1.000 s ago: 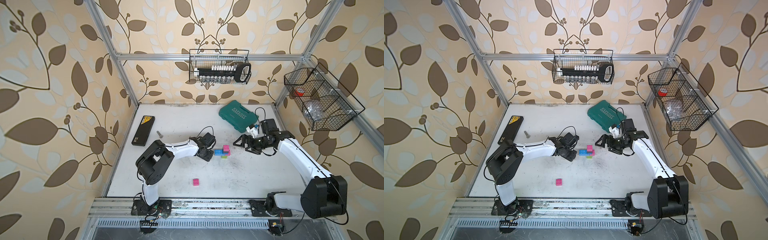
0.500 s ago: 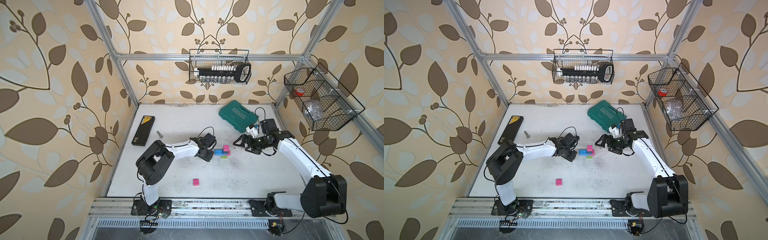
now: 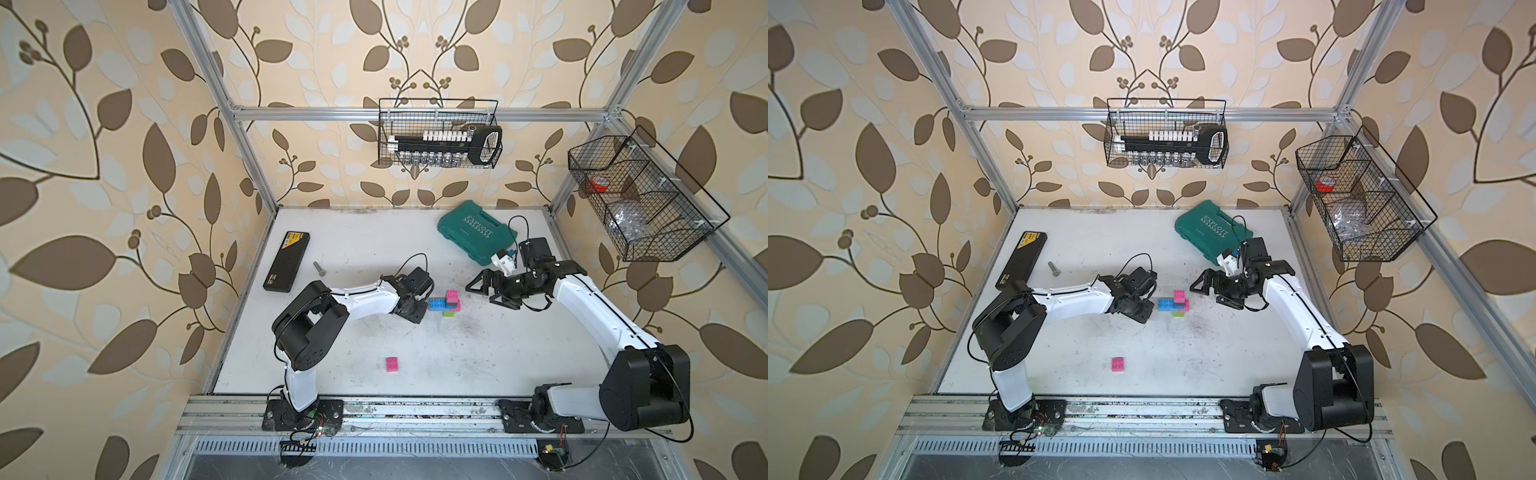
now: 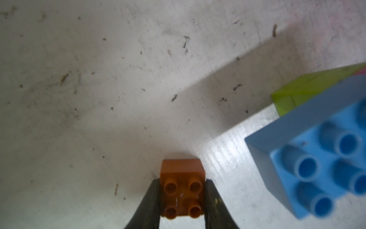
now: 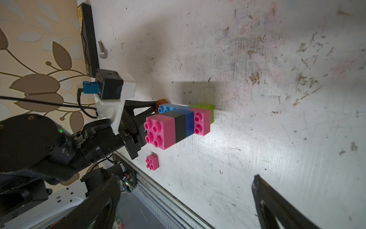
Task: Assemble the number 4 with lego
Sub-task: Pick up the lego brick from the center of the board.
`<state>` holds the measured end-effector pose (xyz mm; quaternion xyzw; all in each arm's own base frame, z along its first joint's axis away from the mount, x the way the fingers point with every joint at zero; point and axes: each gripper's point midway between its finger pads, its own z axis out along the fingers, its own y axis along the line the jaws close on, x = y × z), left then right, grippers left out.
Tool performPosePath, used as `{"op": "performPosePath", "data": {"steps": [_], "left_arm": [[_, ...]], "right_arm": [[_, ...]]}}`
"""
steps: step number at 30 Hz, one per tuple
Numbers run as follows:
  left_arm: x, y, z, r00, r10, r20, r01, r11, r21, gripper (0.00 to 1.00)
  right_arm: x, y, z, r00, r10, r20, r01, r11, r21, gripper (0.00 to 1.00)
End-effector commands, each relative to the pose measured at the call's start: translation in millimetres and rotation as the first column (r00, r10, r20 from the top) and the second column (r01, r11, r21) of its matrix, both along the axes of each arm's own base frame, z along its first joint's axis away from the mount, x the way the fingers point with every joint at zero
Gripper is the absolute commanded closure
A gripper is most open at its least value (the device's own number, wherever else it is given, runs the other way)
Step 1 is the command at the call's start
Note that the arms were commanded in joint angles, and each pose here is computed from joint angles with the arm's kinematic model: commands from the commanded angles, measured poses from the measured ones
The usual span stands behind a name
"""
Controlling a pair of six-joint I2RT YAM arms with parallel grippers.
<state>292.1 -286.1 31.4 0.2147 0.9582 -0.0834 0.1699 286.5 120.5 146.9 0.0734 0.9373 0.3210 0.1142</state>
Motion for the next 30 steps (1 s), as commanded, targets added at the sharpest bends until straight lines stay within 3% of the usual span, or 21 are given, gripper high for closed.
{"op": "performPosePath", "data": {"steps": [1, 12, 21, 30], "left_arm": [[-4.4, 11.2, 20.5, 0.997, 0.074, 0.003, -0.074, 0.997, 0.021, 0.87], [-1.3, 19.8, 64.0, 0.98, 0.194, 0.035, -0.193, 0.981, -0.015, 0.88], [11.3, 0.0, 113.0, 0.97, 0.236, 0.059, -0.225, 0.962, -0.153, 0.9], [15.6, -19.3, 132.6, 0.968, 0.251, 0.024, -0.238, 0.941, -0.24, 0.91]], "right_arm": [[3.5, 1.3, 1.8, 1.0, 0.003, 0.002, -0.003, 1.0, 0.012, 0.01], [8.5, 3.7, -0.3, 1.0, 0.012, 0.001, -0.012, 1.0, -0.003, 0.01], [10.5, 1.6, -5.8, 1.0, 0.013, 0.007, -0.013, 0.999, -0.032, 0.01], [18.2, 14.5, -6.6, 0.997, 0.068, 0.033, -0.065, 0.993, -0.094, 0.07]]}}
